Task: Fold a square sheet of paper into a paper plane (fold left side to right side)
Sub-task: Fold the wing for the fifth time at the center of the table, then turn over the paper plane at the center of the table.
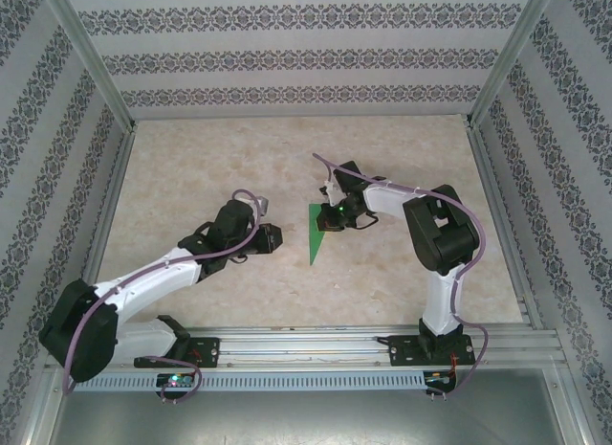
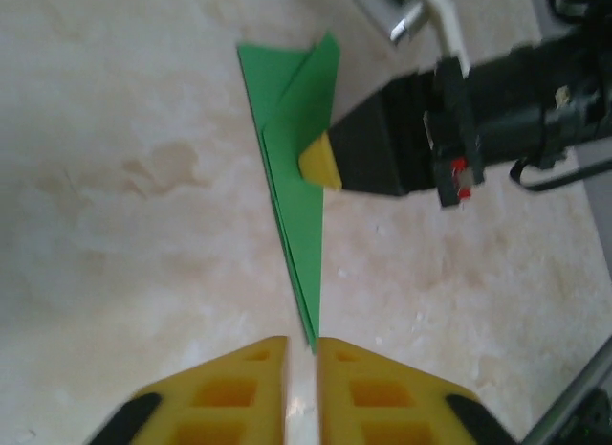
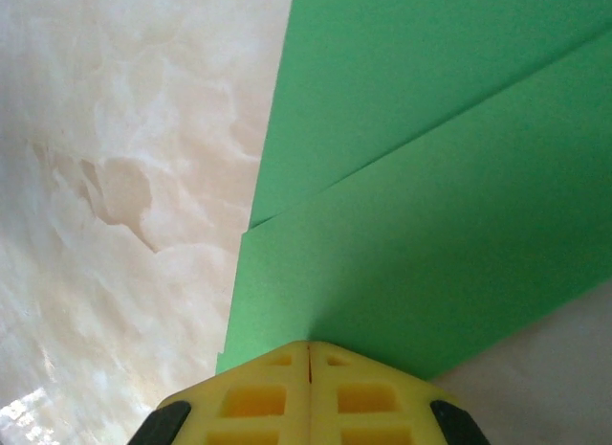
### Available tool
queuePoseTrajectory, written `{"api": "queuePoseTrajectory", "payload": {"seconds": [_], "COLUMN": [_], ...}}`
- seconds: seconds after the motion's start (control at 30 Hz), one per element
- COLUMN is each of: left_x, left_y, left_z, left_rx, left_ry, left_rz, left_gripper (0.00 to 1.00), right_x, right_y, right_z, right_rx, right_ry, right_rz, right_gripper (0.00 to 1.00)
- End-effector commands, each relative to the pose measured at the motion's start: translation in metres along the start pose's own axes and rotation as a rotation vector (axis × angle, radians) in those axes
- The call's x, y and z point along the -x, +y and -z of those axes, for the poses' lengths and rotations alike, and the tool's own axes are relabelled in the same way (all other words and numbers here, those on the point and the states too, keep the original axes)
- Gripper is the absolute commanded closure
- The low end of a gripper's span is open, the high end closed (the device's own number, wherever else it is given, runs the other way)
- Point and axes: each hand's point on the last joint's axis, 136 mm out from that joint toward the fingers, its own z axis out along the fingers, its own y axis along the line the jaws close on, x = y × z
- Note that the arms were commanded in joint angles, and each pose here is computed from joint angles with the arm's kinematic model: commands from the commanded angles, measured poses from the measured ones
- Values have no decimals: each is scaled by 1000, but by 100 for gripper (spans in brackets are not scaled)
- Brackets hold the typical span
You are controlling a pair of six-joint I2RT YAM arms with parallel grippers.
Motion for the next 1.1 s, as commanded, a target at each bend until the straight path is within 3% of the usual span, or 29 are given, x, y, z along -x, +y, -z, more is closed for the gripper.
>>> {"api": "queuePoseTrajectory", "payload": {"seconds": [0.0,0.23,0.47,0.63,0.8,1.07], "left_x": [33,43,48,46,41,28], "left_y": [7,26,44,48,56,65], "left_z": [15,43,74,87,97,96], "left_rx": [42,130,213,232,247,271], "left_ry": [-158,-255,-352,-366,-403,-360], "left_rz": [-50,-73,-114,-174,-173,-187], "left_gripper": [73,44,23,16,13,12], "right_x": [6,18,9,3,5,19], "right_y": [2,24,16,20,29,36], "right_z": [10,59,104,118,115,65], "right_rx": [-68,-234,-514,-680,-707,-673], "right_ry": [-7,-118,-205,-232,-246,-190], "right_rz": [60,133,140,180,128,12], "right_gripper": [93,66,49,32,17,17]}}
